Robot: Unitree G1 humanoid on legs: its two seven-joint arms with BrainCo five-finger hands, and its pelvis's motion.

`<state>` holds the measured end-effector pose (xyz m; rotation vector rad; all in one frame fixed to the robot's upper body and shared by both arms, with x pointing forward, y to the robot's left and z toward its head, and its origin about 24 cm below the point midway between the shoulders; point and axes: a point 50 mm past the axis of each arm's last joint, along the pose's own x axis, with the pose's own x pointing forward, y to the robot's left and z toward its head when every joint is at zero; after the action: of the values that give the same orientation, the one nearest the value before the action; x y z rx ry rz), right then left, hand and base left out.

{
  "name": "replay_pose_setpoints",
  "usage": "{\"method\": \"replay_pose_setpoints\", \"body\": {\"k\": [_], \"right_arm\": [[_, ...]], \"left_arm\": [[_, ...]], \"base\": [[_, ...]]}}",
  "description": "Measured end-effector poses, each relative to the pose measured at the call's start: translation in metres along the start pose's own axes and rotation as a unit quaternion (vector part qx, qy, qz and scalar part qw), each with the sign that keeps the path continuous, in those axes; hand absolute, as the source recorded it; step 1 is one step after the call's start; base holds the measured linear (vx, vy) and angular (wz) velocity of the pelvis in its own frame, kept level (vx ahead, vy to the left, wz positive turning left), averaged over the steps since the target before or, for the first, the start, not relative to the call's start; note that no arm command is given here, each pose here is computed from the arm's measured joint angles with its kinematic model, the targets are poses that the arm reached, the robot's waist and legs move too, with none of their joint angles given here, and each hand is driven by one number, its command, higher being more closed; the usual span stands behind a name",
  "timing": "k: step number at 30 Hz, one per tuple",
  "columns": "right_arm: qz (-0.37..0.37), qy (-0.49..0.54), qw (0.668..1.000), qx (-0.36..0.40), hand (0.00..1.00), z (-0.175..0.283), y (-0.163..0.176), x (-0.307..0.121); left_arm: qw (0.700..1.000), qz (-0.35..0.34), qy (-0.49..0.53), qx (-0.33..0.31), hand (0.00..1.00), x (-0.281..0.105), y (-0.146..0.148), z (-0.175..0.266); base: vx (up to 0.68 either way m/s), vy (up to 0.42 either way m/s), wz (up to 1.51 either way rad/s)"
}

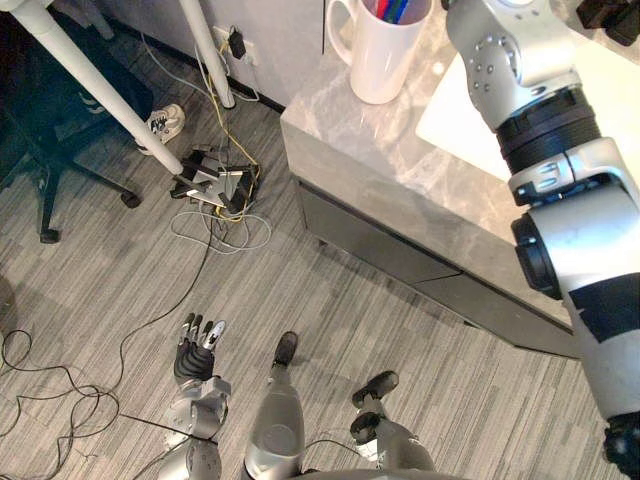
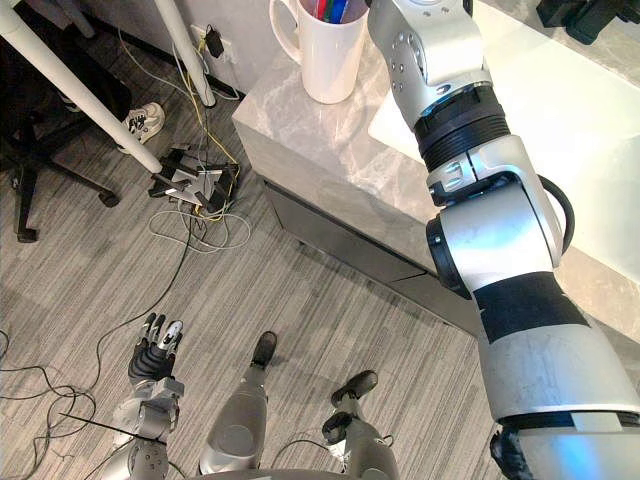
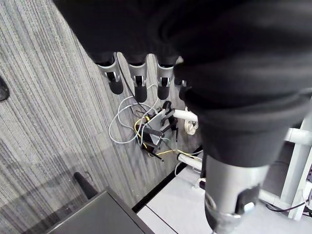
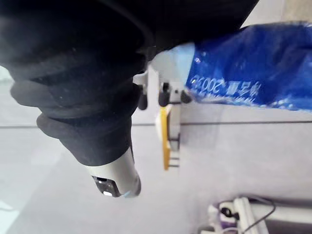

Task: Organize washtable

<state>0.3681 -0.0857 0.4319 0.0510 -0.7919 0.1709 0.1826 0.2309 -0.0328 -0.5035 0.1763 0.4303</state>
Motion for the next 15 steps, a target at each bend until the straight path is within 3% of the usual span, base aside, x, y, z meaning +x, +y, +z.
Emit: {"method": "replay_pose_setpoints", "body": {"k": [10, 15], "right_arm": [[-0.002, -0.006, 1.0, 0.002, 0.0, 0.005, 0.0, 0.002], [-0.023, -0.041, 0.999, 0.008, 0.0, 0.031, -0.012, 0.008]], "left_arm": [[1.0, 0.0, 0.0, 0.0, 0.0, 0.0, 0.0, 0.0], [1.0, 0.0, 0.0, 0.0, 0.0, 0.0, 0.0, 0.0]], "base": [[0.0, 0.0, 0.0], [0.0, 0.006, 0.0]]}}
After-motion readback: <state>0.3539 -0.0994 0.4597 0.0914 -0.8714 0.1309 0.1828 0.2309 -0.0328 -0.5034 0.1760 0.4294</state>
